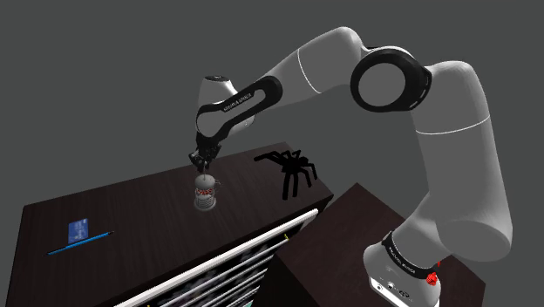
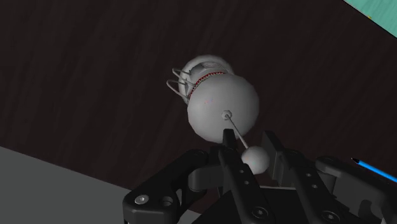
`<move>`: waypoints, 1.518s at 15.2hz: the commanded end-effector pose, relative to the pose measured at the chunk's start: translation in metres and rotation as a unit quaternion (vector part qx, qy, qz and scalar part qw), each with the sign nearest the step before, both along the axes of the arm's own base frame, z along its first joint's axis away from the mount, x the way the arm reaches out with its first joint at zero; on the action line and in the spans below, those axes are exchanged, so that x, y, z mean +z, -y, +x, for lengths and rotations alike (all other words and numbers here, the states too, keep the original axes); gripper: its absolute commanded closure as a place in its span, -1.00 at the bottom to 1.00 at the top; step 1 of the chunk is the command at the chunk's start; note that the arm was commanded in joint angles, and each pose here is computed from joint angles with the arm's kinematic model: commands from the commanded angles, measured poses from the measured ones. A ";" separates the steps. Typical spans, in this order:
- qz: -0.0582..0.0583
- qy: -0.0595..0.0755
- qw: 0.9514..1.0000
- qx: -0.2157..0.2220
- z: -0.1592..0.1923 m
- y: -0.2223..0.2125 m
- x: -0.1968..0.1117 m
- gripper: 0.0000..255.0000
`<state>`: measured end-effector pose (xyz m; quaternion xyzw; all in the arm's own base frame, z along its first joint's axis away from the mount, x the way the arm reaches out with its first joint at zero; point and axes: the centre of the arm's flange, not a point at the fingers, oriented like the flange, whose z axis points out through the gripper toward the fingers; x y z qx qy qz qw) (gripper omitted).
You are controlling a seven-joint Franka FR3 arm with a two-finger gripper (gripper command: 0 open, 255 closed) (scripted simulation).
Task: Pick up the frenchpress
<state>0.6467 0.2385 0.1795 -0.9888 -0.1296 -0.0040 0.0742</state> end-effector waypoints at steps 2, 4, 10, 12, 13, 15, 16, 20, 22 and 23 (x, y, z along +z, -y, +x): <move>0.000 0.000 1.000 0.000 0.000 0.000 0.000 1.00; 0.000 0.000 1.000 0.000 0.000 0.000 0.000 1.00; 0.000 0.000 1.000 0.000 0.000 0.000 0.015 1.00; 0.000 0.000 1.000 0.000 0.000 0.000 0.025 1.00; 0.000 0.000 1.000 0.000 0.000 0.000 0.031 1.00; 0.000 0.000 1.000 0.000 0.000 0.000 0.041 1.00; 0.000 0.000 1.000 0.000 0.000 0.000 0.046 1.00; 0.000 0.000 1.000 0.000 0.000 0.000 0.068 1.00; 0.000 0.000 1.000 0.000 0.000 0.000 0.078 1.00; 0.000 0.000 1.000 0.000 0.000 0.000 0.079 1.00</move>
